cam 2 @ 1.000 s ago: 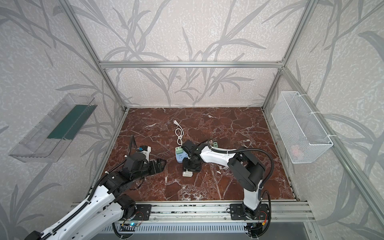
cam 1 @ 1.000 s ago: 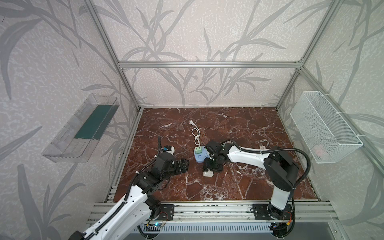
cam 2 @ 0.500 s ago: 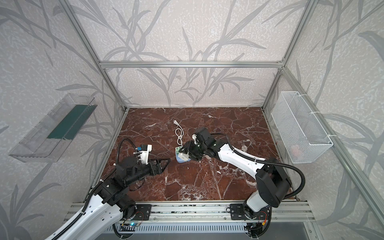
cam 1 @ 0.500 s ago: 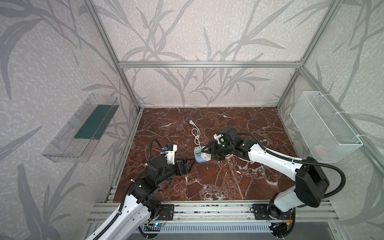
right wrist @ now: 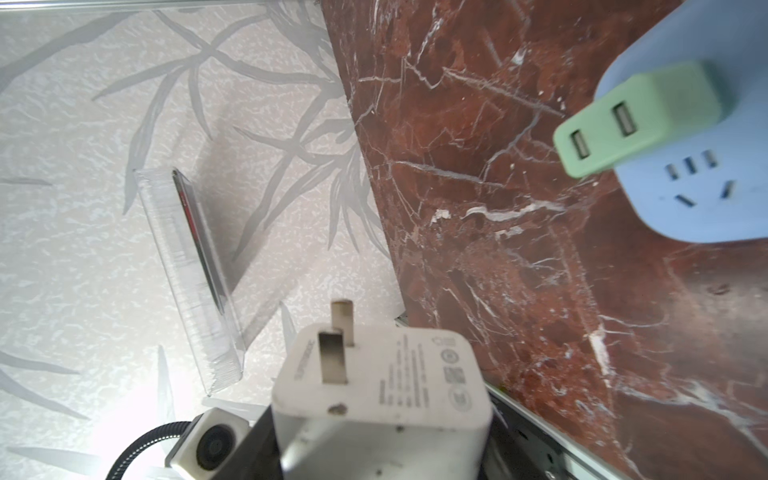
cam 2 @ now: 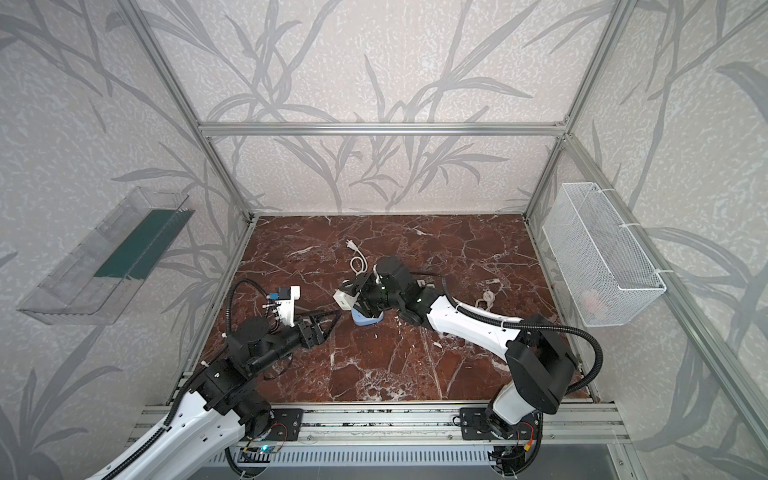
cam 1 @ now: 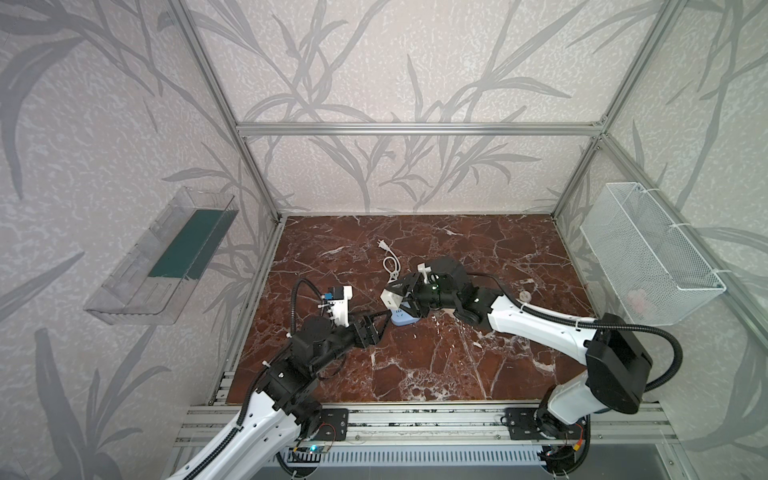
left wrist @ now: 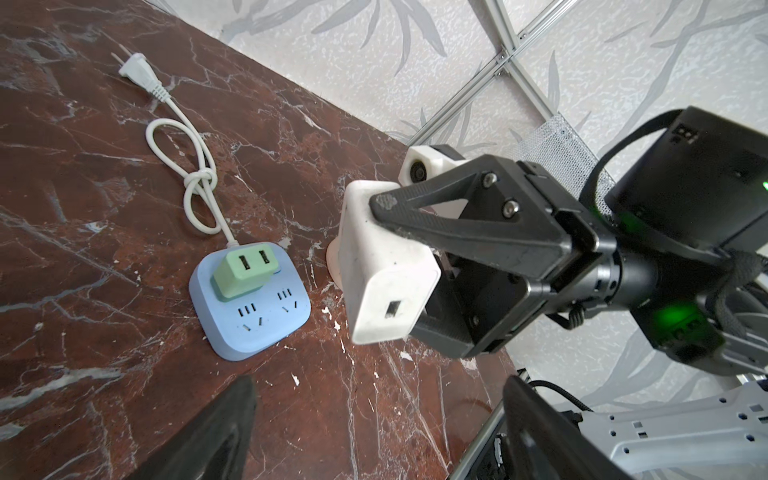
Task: Insert the plug
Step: 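Lift the white charger toward the left gripper while the left gripper reaches to it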
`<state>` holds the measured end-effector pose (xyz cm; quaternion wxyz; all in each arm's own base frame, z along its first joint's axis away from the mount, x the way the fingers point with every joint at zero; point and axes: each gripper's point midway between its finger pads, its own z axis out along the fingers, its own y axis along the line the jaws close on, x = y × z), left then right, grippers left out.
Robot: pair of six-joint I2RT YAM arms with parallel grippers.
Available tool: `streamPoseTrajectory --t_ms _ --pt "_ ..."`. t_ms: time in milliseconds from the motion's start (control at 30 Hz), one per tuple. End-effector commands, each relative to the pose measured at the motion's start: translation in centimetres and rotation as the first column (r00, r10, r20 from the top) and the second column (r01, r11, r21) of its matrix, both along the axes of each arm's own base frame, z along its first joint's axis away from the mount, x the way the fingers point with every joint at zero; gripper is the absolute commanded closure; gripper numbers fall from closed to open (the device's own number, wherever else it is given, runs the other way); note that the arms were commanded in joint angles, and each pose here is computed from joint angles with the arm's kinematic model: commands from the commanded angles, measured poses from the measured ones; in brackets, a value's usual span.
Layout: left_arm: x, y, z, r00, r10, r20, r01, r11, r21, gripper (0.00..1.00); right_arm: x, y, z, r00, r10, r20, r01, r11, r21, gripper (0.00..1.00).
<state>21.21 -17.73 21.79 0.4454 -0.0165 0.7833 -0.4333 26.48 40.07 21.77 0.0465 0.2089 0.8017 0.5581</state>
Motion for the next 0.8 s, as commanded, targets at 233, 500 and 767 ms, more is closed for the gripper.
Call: streamPoseTrajectory --t_ms 233,500,767 --pt "2.0 1.1 2.4 0.987 0.128 0.093 -0.126 0.992 -0.030 0.17 1.5 2.8 3.7 0.991 -0.133 -0.022 0.134 0.965 0.225 1.00" --pt "2.4 1.0 2.5 0.985 0.142 0.100 -0.143 0.990 -0.005 0.30 1.7 4.1 4.3 0.990 -0.134 -0.048 0.142 0.944 0.299 1.00" --pt "2.8 1.0 2.1 0.983 0.157 0.098 -0.159 0.987 0.016 0.43 1.2 5.1 4.5 0.992 -0.112 -0.056 0.124 0.936 0.330 1.00"
